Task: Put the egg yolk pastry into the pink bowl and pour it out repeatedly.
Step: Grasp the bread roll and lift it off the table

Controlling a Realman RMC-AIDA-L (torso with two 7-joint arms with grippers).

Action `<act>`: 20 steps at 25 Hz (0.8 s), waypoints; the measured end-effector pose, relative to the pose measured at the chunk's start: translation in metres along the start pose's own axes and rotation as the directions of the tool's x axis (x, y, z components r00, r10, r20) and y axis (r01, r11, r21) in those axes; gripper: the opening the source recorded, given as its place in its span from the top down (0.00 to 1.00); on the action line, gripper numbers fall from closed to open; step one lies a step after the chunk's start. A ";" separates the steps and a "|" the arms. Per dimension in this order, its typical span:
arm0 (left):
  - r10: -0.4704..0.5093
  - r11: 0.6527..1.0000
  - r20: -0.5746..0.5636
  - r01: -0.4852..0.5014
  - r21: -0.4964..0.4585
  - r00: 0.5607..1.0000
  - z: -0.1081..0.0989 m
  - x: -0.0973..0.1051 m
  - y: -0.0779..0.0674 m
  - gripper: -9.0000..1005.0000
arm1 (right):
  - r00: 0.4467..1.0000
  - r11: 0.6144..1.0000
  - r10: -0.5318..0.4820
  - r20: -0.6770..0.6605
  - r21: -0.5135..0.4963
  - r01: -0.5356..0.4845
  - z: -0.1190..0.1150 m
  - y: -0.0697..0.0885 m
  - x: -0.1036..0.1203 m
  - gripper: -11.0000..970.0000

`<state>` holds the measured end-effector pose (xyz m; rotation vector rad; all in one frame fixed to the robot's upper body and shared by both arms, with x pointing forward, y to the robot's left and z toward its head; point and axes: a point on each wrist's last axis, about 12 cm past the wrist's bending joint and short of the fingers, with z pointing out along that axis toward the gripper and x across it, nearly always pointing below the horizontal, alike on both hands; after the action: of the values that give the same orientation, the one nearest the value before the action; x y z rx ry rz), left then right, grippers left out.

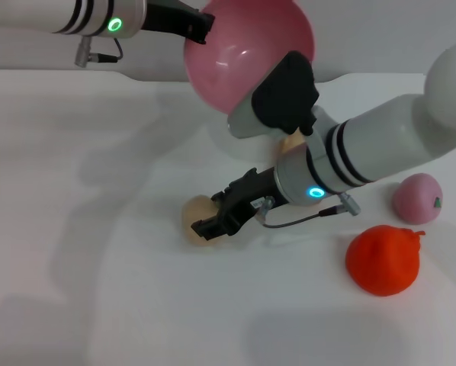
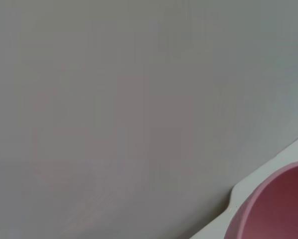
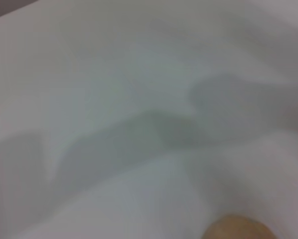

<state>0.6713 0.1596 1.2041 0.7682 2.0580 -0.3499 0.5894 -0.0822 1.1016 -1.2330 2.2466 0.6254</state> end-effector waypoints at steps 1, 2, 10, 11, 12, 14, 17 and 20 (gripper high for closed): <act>0.001 1.000 0.004 -0.001 0.005 1.000 0.000 0.000 -0.001 0.95 | 1.000 1.000 0.001 -0.005 0.006 -0.001 0.002 0.001 0.001 0.38; 0.003 1.000 0.007 -0.003 0.007 1.000 -0.001 0.000 -0.002 0.95 | 1.000 1.000 0.003 -0.008 0.012 -0.003 0.004 0.001 0.002 0.38; 0.017 1.000 0.024 -0.018 0.013 1.000 -0.006 -0.001 -0.006 0.95 | 1.000 0.999 0.016 -0.014 0.033 -0.016 0.008 -0.001 0.005 0.39; 0.024 1.000 0.030 -0.024 0.014 0.999 -0.007 -0.001 -0.007 0.95 | 1.000 0.999 0.016 -0.014 0.033 -0.016 0.008 -0.001 0.004 0.39; 0.024 1.000 0.030 -0.024 0.014 0.999 -0.007 -0.001 -0.007 0.95 | 1.000 0.999 0.016 -0.013 0.034 -0.016 0.008 -0.001 0.004 0.40; 0.027 0.999 0.031 -0.028 0.017 0.999 -0.008 -0.001 -0.009 0.95 | 1.000 0.999 0.016 -0.012 0.035 -0.016 0.008 -0.001 0.004 0.40; 0.030 0.999 0.031 -0.030 0.019 0.999 -0.008 -0.001 -0.010 0.95 | 1.000 0.999 0.015 -0.013 0.035 -0.014 0.008 -0.001 0.003 0.40; 0.038 0.999 0.041 -0.039 0.016 0.998 -0.013 -0.002 -0.011 0.95 | 1.000 0.999 0.006 -0.023 0.031 -0.006 0.010 0.000 0.005 0.41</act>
<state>0.6568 0.1568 1.2122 0.8035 2.0018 -0.3593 0.5886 -0.0793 1.0911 -1.2246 2.2710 0.5792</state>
